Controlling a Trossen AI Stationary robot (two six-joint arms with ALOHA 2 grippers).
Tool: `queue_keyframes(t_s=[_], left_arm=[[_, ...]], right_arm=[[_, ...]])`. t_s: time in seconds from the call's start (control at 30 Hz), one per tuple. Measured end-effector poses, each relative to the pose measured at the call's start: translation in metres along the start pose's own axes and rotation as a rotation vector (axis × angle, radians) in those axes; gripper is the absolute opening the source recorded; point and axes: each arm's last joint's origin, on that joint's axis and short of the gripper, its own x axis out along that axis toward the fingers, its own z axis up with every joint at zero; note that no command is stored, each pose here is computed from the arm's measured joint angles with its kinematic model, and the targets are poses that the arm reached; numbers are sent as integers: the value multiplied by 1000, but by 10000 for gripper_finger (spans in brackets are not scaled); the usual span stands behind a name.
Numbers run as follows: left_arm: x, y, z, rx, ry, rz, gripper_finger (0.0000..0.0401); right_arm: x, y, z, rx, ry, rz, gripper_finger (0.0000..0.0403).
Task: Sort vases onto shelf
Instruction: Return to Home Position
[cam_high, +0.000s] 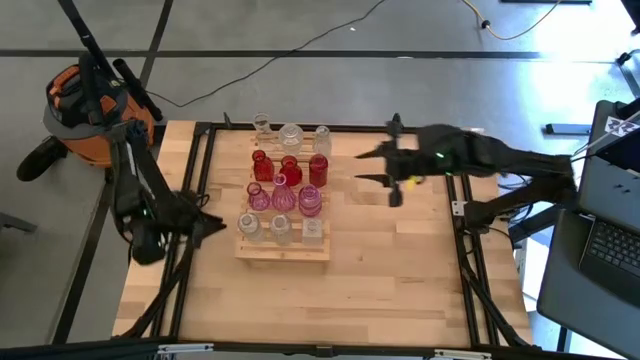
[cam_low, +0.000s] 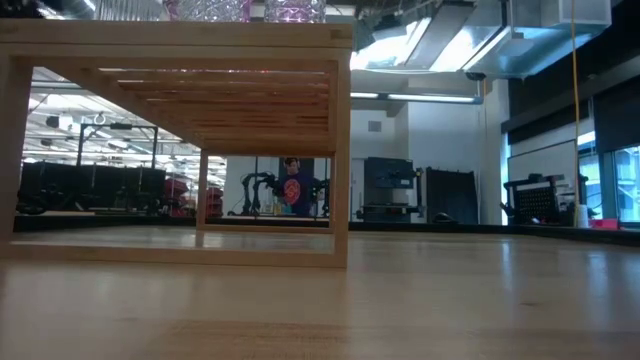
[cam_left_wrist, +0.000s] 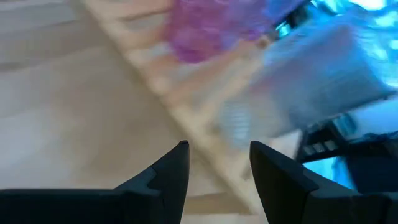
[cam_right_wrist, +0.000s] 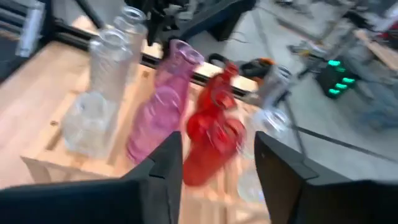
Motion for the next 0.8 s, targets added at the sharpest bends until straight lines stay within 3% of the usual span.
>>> queue_keyframes(t_s=[0.13,0.27,0.5,0.63,0.8], left_arm=[[-3,23,18,52,88,160,163],[-5,40,32,81,51,285,163],[-1,57,39,60,2,341,161],[-4,60,47,76,-132,275,149],[-11,66,62,89,-407,125,134]], right_arm=[[-27,15,-26,64,9,-122,124],[-40,29,-53,163,-59,-176,112],[-36,46,-90,309,-163,-178,111],[-27,51,-100,331,-216,-181,111],[-17,56,-108,307,-366,-215,111]])
